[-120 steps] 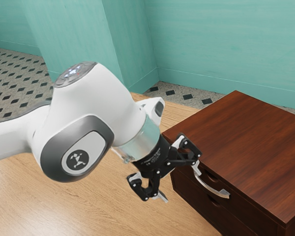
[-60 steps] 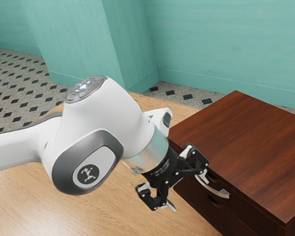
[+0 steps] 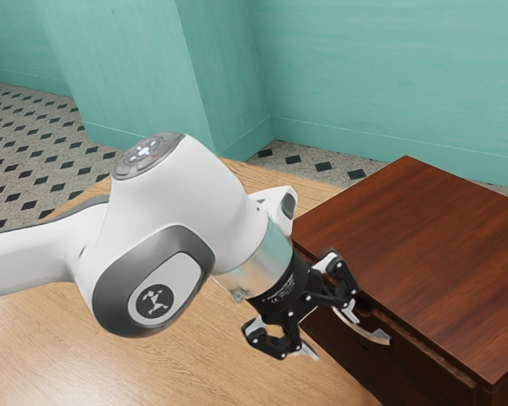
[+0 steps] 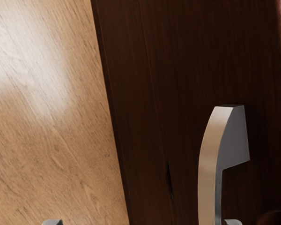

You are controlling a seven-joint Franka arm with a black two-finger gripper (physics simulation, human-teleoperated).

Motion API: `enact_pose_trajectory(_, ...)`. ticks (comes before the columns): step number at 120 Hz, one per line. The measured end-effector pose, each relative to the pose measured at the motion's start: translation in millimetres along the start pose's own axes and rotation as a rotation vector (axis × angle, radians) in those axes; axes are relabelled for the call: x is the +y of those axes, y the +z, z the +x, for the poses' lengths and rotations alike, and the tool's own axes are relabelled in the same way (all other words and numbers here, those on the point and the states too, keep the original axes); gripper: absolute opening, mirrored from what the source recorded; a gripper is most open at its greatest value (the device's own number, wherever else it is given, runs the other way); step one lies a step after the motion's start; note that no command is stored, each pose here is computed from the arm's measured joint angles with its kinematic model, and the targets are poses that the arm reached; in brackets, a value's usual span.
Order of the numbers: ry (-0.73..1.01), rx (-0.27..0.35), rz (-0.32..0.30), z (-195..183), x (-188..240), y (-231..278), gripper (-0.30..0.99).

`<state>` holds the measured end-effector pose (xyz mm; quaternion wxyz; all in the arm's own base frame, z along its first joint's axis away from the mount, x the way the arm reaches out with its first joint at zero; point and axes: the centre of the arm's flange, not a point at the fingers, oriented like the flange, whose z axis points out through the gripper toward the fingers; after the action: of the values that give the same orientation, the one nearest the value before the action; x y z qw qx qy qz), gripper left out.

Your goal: Pull the drawer handle with one arm to open the drawer

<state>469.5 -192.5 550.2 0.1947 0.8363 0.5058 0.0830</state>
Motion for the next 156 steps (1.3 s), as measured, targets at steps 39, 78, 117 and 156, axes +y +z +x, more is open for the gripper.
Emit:
enact_pose_trajectory(39,0.004,0.003,-0.011,-2.4,-0.7,-9.5,0.07)
enact_pose_trajectory(78,0.009,0.01,-0.007,-6.1,-15.0,-15.5,-0.07)
enact_pose_trajectory(117,0.028,0.011,-0.007,-22.1,-40.1,-24.4,-0.09)
enact_pose_trajectory(156,0.025,0.014,-0.01,-25.3,-62.3,-31.0,-0.09)
